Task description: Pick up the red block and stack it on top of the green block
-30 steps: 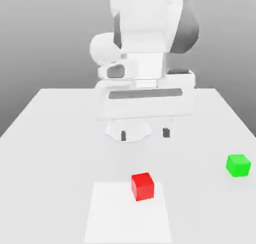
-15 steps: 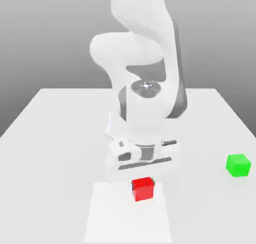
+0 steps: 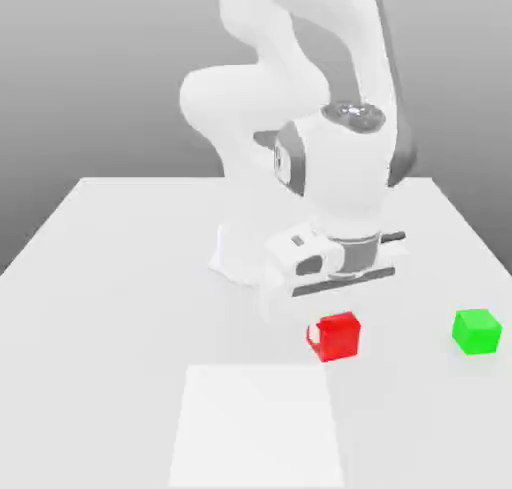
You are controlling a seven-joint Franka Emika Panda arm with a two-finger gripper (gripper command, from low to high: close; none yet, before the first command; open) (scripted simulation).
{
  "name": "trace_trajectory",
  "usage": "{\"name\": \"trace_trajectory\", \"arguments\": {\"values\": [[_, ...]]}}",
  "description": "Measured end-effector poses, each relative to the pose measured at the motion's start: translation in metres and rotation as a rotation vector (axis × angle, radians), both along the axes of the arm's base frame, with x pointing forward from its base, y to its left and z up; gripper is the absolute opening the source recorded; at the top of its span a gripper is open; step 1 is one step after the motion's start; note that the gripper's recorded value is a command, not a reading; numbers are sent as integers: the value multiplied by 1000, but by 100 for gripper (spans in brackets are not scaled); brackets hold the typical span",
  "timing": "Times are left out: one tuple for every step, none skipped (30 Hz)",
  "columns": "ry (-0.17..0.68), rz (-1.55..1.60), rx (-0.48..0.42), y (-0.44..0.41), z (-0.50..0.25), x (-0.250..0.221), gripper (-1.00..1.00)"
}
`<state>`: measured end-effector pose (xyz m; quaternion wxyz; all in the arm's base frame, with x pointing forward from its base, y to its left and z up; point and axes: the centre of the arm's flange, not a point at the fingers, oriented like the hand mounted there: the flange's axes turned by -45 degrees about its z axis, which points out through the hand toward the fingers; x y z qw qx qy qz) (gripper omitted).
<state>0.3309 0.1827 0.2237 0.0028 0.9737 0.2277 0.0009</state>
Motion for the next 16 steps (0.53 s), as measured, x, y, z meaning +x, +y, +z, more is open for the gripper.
{"name": "trace_trajectory", "arguments": {"values": [[0,31,0,27,3,-9,-100],[0,61,0,53,6,-21,-100],[0,90,1,78,9,-34,-100],[0,120,2,103,12,-49,-100],[1,148,3,127,15,-67,-100],[2,177,4,150,19,-86,-100],[2,206,5,167,18,-103,-100],[2,236,5,178,12,-117,-100],[2,220,5,178,3,-113,-100],[1,184,5,171,-7,-101,-100],[1,172,5,169,-18,-98,-100],[1,168,6,168,-29,-97,-100],[2,167,6,167,-38,-97,100],[2,167,6,167,-38,-97,100],[2,167,6,167,-38,-97,100],[2,167,6,167,-38,-97,100]]}}
